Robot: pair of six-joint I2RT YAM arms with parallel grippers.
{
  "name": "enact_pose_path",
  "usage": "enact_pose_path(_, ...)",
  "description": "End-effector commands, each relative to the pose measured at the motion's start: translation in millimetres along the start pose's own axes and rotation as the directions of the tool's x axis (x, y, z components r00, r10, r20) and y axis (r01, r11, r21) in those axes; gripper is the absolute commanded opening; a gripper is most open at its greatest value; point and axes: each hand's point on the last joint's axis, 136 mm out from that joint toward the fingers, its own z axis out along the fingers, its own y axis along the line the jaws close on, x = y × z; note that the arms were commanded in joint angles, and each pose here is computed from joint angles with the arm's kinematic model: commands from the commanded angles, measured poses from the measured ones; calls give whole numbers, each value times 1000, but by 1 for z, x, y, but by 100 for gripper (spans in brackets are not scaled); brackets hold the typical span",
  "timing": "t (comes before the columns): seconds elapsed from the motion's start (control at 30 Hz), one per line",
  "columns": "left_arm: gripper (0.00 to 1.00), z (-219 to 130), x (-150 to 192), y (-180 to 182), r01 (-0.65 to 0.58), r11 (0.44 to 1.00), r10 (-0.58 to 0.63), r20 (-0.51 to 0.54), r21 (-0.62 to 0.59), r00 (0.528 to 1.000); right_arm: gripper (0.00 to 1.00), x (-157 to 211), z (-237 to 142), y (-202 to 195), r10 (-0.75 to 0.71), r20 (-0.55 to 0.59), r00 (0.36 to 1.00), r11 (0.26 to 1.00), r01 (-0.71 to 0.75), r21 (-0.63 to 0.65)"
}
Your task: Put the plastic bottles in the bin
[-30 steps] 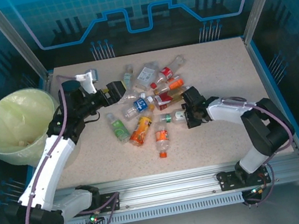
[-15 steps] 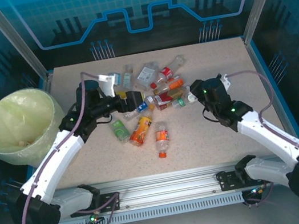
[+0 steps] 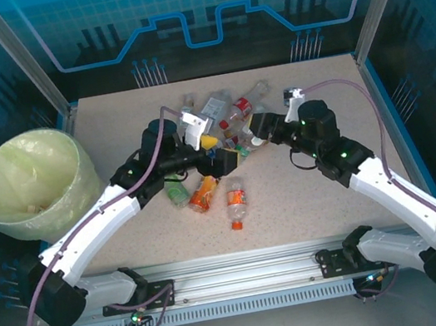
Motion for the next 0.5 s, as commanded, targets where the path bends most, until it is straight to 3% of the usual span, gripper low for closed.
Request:
enact_pose_path(0.0,99,6,-19,-2,-72,997,72,77,1,994,47,-9,-1,50,-52,-20,998,986,48,-158)
enact_pose_path(0.3,90,13,-29,-10,-107,993,100,119,51,988,50,8,12,86,-78,-110,991,962,46,-268)
enact_pose_path(0.47,79,14,-34,-15,-103,991,90,151,81,984,52,14,17,93,-96,-140,986,954,51,-296)
